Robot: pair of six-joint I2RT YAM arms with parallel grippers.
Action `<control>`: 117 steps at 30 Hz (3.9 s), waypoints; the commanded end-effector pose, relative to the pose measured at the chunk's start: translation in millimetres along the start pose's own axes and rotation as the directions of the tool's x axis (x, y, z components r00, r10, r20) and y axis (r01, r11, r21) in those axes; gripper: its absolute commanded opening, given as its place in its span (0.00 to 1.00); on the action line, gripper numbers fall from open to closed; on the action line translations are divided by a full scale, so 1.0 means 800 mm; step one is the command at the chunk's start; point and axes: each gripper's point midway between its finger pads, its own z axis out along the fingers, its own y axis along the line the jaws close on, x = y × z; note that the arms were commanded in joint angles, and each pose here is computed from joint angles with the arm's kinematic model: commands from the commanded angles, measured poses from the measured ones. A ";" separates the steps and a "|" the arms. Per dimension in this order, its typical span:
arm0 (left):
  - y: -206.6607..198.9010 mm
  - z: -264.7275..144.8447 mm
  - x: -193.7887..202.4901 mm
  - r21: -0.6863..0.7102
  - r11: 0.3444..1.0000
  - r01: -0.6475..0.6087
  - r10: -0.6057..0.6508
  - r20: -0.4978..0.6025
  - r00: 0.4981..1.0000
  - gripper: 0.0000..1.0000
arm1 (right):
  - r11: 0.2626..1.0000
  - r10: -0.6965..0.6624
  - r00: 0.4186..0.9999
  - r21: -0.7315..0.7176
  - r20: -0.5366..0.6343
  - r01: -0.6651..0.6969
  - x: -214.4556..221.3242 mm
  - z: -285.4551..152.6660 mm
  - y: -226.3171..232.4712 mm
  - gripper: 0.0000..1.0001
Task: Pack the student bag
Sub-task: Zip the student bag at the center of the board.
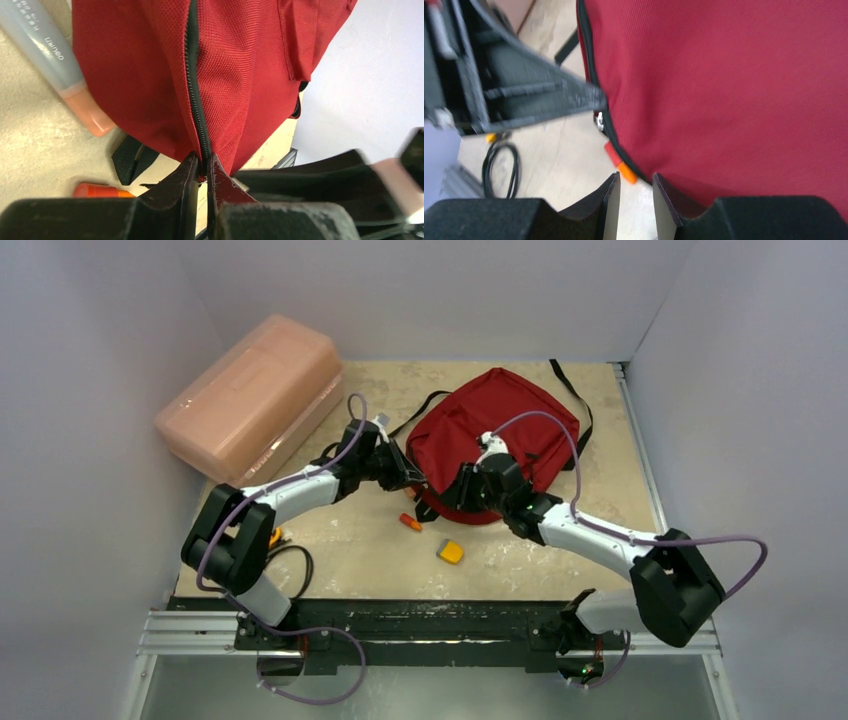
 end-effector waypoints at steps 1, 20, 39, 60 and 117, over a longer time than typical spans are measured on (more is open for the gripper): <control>-0.001 -0.007 -0.002 0.033 0.999 -0.014 0.013 0.033 0.999 0.00 | 0.995 -0.064 0.908 0.102 0.415 0.024 -0.152 -0.035 0.000 0.31; -0.021 -0.019 0.005 0.115 0.993 0.023 -0.024 0.014 1.000 0.00 | 0.947 0.321 0.943 -0.045 0.089 -0.318 -0.032 -0.097 -0.029 0.99; -0.018 -0.028 0.023 0.144 0.989 0.046 -0.043 -0.020 0.999 0.00 | 0.901 0.329 0.903 -0.379 0.276 -0.212 -0.168 -0.087 0.038 0.92; -0.027 -0.030 0.027 0.183 0.981 0.068 -0.062 -0.037 0.997 0.00 | 0.907 0.210 0.916 0.281 0.342 -0.314 -0.086 -0.146 -0.144 0.98; -0.024 -0.022 0.034 0.156 0.984 0.090 -0.086 -0.034 0.996 0.30 | 0.999 0.007 0.964 -0.030 -0.266 -0.015 0.040 -0.045 -0.079 0.43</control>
